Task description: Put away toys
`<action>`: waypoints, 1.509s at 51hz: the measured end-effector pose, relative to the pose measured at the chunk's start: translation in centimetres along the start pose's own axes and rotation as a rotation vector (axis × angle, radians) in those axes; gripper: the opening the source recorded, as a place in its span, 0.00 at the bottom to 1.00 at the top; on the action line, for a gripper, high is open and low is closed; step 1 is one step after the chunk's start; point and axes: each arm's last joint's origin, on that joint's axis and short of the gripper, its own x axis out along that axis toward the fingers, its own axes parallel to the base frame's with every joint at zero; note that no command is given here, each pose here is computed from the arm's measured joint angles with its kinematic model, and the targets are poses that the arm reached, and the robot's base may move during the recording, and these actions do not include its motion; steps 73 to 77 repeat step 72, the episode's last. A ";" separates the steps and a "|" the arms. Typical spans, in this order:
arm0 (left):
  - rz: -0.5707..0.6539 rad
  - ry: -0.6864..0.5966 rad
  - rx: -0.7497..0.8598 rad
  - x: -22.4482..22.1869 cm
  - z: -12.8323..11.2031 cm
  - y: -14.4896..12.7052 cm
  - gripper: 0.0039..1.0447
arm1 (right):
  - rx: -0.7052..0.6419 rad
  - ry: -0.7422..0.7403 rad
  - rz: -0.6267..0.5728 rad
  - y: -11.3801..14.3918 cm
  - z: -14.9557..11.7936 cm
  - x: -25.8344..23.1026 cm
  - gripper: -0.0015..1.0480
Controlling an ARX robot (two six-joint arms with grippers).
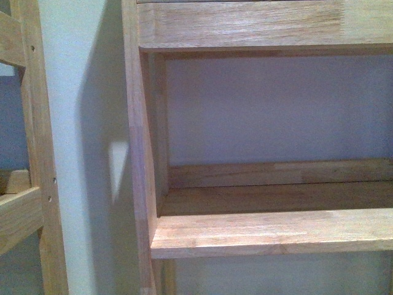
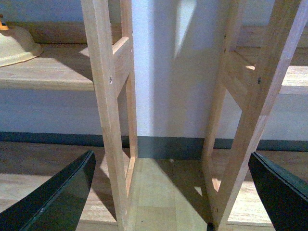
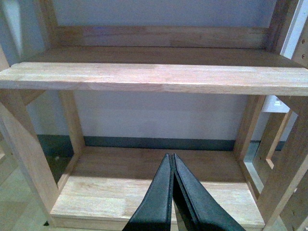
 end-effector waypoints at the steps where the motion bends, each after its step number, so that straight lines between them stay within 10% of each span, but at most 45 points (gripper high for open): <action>1: 0.000 0.000 0.000 0.0 0.0 0.0 0.94 | 0.000 0.000 0.000 0.0 0.0 0.0 0.03; 25: 0.000 0.000 0.000 0.0 0.0 0.0 0.94 | 0.000 0.000 0.000 0.0 0.0 0.0 0.94; 77: 0.000 0.000 0.000 0.0 0.0 0.0 0.94 | 0.001 0.000 0.000 0.0 0.0 0.0 0.94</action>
